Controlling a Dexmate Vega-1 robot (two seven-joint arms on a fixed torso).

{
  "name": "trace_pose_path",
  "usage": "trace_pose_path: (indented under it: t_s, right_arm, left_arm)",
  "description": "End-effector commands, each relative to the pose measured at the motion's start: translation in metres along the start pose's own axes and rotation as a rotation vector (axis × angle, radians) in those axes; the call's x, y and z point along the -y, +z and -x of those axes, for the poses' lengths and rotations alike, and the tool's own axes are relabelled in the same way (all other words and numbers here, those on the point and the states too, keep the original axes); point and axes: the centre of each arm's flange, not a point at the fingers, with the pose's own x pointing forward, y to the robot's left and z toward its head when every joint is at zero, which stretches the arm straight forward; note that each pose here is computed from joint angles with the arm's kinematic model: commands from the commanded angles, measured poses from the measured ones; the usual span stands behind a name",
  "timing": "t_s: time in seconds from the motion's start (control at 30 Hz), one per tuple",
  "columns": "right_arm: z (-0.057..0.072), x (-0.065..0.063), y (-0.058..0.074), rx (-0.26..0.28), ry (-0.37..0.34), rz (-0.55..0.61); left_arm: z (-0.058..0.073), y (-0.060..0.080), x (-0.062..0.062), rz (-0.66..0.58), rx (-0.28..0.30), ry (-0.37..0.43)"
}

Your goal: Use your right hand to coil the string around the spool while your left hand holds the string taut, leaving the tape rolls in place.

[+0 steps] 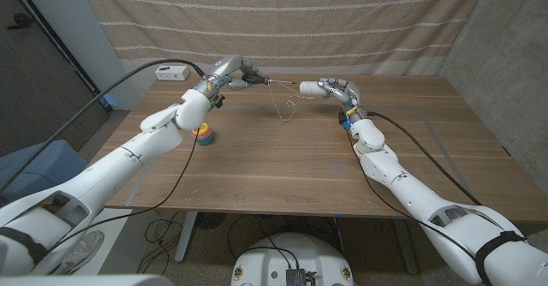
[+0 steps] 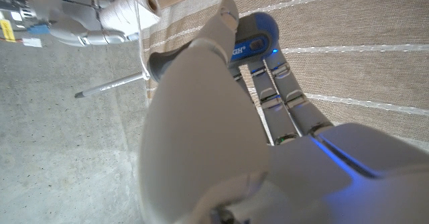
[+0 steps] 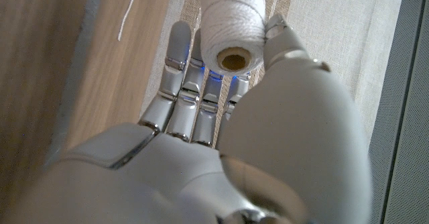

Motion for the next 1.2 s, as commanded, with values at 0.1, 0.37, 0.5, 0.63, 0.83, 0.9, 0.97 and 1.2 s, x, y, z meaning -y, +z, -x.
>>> trace_pose_path:
  t_s: [0.1,0.37,0.5,0.63,0.83,0.9,0.97,1.2]
  right_arm:
    - [0.047,0.013,-0.023,-0.084,0.093,-0.020]
    - [0.066,0.013,-0.020,-0.096,0.212,-0.045]
    - [0.069,0.010,-0.013,-0.090,0.292,-0.074]
    - [0.069,0.006,-0.004,-0.075,0.386,-0.121]
    - [0.066,-0.003,0.011,-0.035,0.537,-0.211]
    - [0.065,-0.006,0.015,-0.018,0.573,-0.236]
    - [0.064,-0.008,0.019,0.002,0.605,-0.263]
    - [0.062,-0.019,0.036,0.068,0.712,-0.328]
  left_arm:
    - [-0.009,-0.001,-0.003,-0.044,-0.009,0.024]
    - [-0.014,0.000,-0.002,-0.060,-0.019,0.041]
    - [-0.016,0.001,0.000,-0.074,-0.023,0.049]
    - [-0.016,0.001,0.000,-0.078,-0.029,0.058]
    - [-0.017,0.002,0.001,-0.089,-0.039,0.061]
    - [-0.017,0.002,0.001,-0.089,-0.042,0.061]
    - [-0.017,0.002,0.002,-0.091,-0.043,0.059]
    - [-0.017,0.001,0.004,-0.095,-0.051,0.053]
